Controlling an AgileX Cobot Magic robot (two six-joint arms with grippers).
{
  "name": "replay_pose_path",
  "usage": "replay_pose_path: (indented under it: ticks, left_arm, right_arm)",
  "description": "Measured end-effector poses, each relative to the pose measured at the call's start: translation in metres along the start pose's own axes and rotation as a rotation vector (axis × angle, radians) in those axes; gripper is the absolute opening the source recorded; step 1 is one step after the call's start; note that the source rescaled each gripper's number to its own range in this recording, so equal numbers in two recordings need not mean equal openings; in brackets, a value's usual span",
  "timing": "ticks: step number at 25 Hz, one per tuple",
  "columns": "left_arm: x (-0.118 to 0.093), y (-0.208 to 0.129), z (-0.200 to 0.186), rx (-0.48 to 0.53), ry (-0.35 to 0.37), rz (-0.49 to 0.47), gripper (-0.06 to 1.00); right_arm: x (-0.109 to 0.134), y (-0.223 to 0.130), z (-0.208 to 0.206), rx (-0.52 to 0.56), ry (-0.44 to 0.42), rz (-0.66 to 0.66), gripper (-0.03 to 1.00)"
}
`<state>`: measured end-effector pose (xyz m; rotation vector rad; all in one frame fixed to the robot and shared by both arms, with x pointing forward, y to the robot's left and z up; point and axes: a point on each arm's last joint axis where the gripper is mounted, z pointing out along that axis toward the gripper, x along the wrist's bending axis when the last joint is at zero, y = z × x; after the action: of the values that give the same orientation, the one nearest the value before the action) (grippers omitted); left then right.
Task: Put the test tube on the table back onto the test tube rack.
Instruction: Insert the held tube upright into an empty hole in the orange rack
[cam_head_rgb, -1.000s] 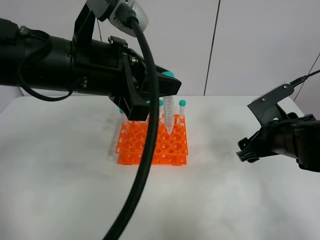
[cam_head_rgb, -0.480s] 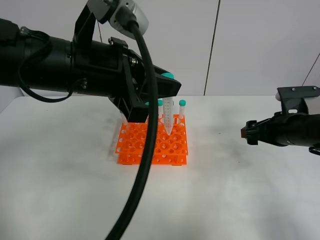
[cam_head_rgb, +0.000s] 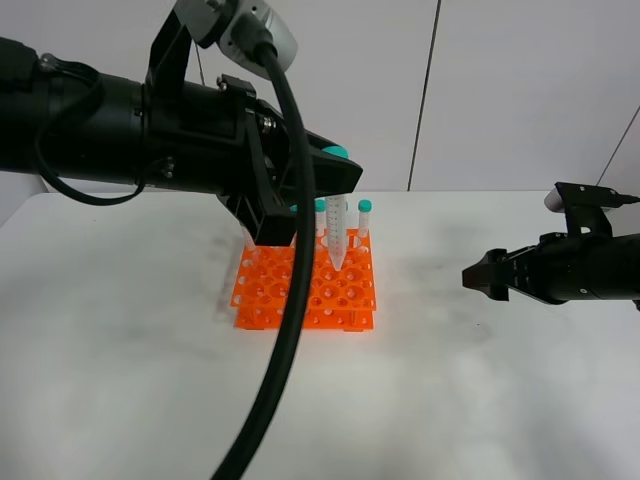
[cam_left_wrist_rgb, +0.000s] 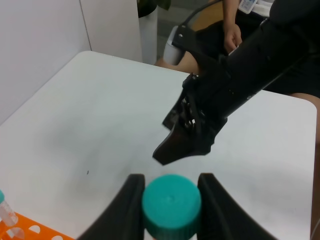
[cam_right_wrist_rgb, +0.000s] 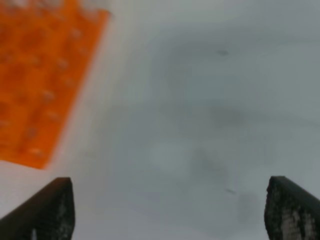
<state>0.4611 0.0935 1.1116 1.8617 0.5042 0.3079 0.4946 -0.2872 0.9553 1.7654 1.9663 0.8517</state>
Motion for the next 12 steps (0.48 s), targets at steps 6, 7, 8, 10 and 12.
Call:
replay_pose_path:
  ticks: [6,7,8,10,12]
  left_arm:
    - [0.0,0.0,0.0,0.0,0.0,0.0,0.01]
    - [0.0,0.0,0.0,0.0,0.0,0.0,0.01]
    - [0.0,0.0,0.0,0.001,-0.001,0.001,0.01]
    - [0.0,0.0,0.0,0.001,-0.002,0.001,0.01]
    - [-0.001,0.0,0.0,0.002,-0.007,0.001,0.01]
  right_arm:
    - [-0.021,-0.003,-0.002,0.008,-0.162,0.145,0.81]
    - [-0.022,-0.003,-0.002,0.013,-0.172,0.14,0.81]
    - [-0.023,-0.004,-0.002,0.014,-0.18,0.156,0.81]
    - [-0.024,-0.004,-0.002,0.016,-0.193,0.152,0.81]
    - [-0.025,-0.004,-0.003,0.017,-0.2,0.14,0.81]
